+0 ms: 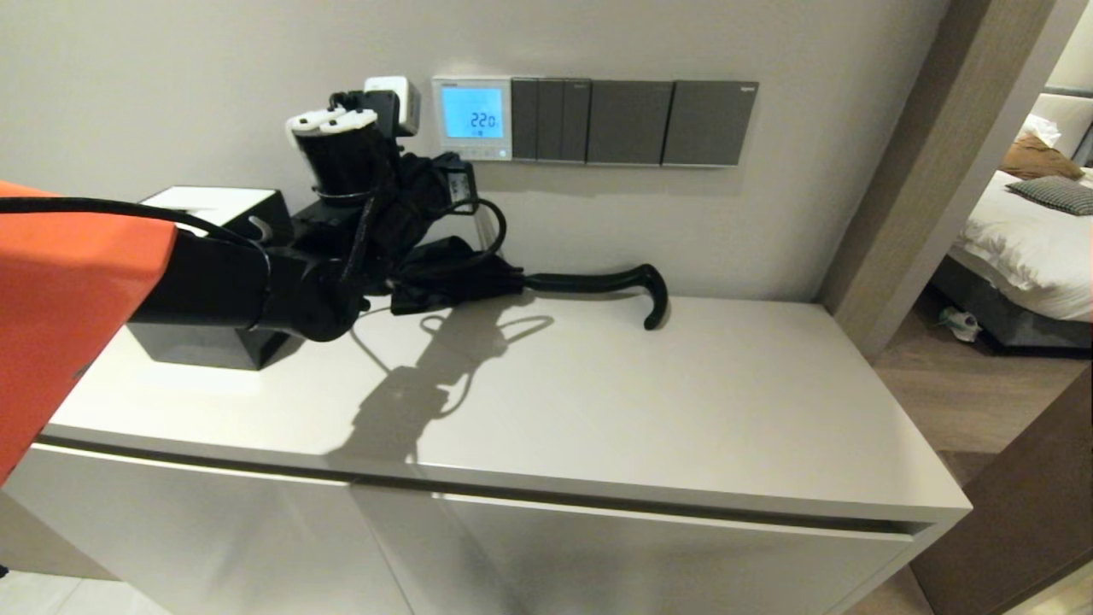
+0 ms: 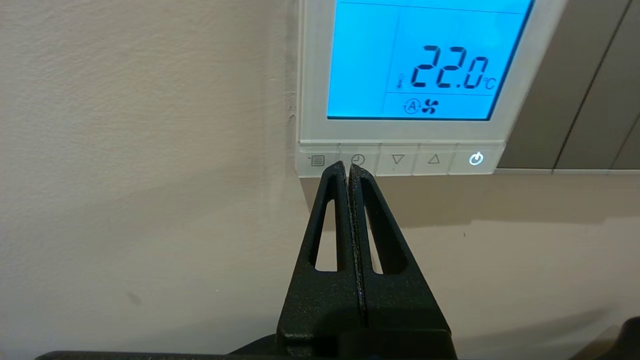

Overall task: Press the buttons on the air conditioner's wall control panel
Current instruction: Press the temperature increase button

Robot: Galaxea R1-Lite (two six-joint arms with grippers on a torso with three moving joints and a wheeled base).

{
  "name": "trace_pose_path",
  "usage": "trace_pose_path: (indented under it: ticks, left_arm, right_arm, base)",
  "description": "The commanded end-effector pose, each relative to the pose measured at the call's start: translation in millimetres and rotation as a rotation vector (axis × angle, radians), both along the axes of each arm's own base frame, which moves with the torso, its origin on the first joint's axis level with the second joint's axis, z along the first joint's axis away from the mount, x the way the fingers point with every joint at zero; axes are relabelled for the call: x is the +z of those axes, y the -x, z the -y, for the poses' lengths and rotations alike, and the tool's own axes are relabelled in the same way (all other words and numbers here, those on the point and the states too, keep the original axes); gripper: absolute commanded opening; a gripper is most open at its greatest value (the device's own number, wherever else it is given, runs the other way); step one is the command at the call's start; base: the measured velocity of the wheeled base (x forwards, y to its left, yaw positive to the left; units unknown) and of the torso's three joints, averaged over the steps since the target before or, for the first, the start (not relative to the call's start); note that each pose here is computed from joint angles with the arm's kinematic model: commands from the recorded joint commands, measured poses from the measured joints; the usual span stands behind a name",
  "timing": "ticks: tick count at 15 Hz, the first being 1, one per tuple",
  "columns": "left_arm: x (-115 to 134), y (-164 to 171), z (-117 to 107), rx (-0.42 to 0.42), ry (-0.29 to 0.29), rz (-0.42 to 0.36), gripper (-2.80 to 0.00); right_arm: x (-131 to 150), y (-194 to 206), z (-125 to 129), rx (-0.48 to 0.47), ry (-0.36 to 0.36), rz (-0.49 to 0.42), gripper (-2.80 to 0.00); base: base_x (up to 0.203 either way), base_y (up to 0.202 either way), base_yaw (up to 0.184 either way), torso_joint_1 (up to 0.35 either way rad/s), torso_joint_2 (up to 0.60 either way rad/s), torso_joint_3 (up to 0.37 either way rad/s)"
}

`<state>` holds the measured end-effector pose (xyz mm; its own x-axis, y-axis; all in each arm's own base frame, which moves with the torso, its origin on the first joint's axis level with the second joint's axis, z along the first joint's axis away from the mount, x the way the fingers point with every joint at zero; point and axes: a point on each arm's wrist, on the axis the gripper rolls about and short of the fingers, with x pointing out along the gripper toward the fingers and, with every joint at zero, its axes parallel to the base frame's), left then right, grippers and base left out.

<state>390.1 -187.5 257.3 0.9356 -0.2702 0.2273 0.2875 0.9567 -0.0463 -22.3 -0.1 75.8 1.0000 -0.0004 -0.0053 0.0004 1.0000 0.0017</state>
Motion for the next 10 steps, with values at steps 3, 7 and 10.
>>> trace_pose_path:
  ticks: [3,7,10]
  left_arm:
    - [0.8,-0.8,0.5,0.0,0.003,0.006,-2.8]
    - [-3.2,-7.3,3.7,0.001,0.001,0.005,-2.8]
    - [-5.5,-9.2,4.6,0.002,-0.001,-0.001,-2.8]
  right_arm:
    - [-0.8,-0.2,0.0,0.0,0.0,-0.002,-2.8]
    - [-0.8,-0.2,0.0,0.0,0.0,-0.002,-2.8]
    - [-0.8,-0.2,0.0,0.0,0.0,-0.002,-2.8]
  base:
    - [0.0,0.0,0.0,0.0,0.0,0.0]
    - [0.0,0.0,0.0,0.0,0.0,0.0]
    - [0.0,0.0,0.0,0.0,0.0,0.0]
